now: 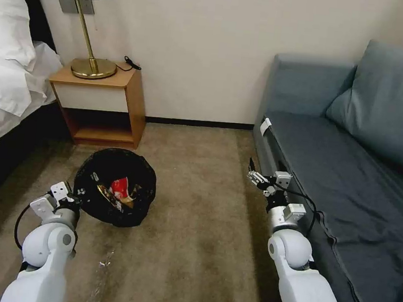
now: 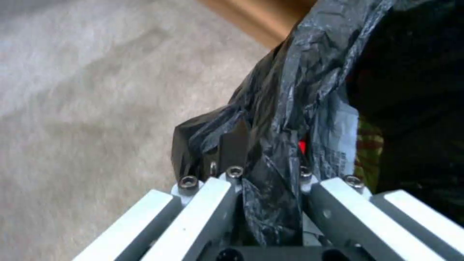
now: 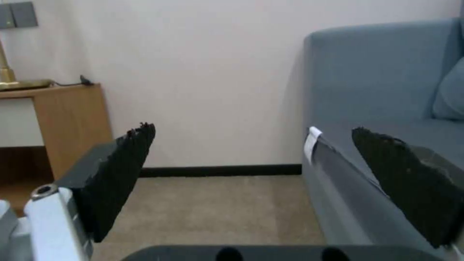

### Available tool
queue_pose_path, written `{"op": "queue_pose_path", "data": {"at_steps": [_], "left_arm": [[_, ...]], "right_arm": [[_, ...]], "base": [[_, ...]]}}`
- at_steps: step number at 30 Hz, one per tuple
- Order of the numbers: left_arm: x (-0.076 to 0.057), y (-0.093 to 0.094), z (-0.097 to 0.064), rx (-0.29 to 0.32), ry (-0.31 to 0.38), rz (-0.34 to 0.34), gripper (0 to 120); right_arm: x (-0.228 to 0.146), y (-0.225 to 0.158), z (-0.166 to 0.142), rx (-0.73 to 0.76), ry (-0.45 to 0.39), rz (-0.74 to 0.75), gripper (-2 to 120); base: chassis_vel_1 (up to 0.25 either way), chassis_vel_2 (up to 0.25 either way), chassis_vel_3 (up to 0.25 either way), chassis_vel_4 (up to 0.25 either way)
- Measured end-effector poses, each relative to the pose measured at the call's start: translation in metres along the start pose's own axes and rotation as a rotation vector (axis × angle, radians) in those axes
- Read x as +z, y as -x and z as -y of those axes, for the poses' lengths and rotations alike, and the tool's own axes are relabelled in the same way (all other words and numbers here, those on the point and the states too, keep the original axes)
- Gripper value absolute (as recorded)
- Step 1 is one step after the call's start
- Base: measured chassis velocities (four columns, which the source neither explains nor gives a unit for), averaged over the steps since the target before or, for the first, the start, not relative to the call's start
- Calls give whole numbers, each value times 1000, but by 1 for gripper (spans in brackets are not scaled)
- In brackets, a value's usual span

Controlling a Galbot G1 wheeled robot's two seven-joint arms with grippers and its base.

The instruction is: Pick up the trash bin, then pick up the garbage on the floor and place it into the trash bin.

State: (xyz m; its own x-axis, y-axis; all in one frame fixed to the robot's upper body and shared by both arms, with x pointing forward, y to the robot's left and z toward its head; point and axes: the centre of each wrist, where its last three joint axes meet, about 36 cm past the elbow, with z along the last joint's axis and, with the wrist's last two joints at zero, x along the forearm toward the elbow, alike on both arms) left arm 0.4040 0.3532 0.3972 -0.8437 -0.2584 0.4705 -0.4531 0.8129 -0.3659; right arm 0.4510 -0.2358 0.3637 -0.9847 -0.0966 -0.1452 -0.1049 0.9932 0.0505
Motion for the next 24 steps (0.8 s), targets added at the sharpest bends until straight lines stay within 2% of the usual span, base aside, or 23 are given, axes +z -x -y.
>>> {"op": "queue_pose_path", "data": {"at_steps": [1,2,3,5,6,8,9,11,12,14,18,19,24], "left_arm": [[0,0,0,0,0,0,1],[-1,6,2,-29,-65,-19,1],[-1,6,2,-29,-65,-19,1],[-6,22,6,-95,-162,-30,1],[-6,22,6,-95,-162,-30,1],[-18,33,8,-160,-224,-30,1],[-18,33,8,-160,-224,-30,1],[-32,44,11,-214,-253,-41,1],[-32,44,11,-214,-253,-41,1],[-42,57,12,-257,-270,-52,1],[-47,72,13,-297,-286,-59,1],[-49,82,14,-325,-299,-56,1],[-49,98,15,-362,-336,-52,1]], "right_arm": [[0,0,0,0,0,0,100],[2,0,0,-3,-1,2,100],[2,0,0,-3,-1,2,100],[7,-2,0,-7,-3,1,100],[7,-2,0,-7,-3,1,100],[13,-6,0,-16,-7,-6,100],[13,-6,0,-16,-7,-6,100],[18,-10,3,-22,-11,-5,100],[18,-10,3,-22,-11,-5,100],[21,-16,7,-33,-12,-1,100],[23,-19,15,-48,-16,10,100],[23,-20,20,-48,-20,19,100],[28,-30,28,-68,-32,11,100]], "base": [[0,0,0,0],[0,0,0,0],[0,0,0,0],[0,0,0,0],[0,0,0,0],[0,0,0,0],[0,0,0,0],[0,0,0,0],[0,0,0,0],[0,0,0,0],[0,0,0,0],[0,0,0,0],[0,0,0,0]]}}
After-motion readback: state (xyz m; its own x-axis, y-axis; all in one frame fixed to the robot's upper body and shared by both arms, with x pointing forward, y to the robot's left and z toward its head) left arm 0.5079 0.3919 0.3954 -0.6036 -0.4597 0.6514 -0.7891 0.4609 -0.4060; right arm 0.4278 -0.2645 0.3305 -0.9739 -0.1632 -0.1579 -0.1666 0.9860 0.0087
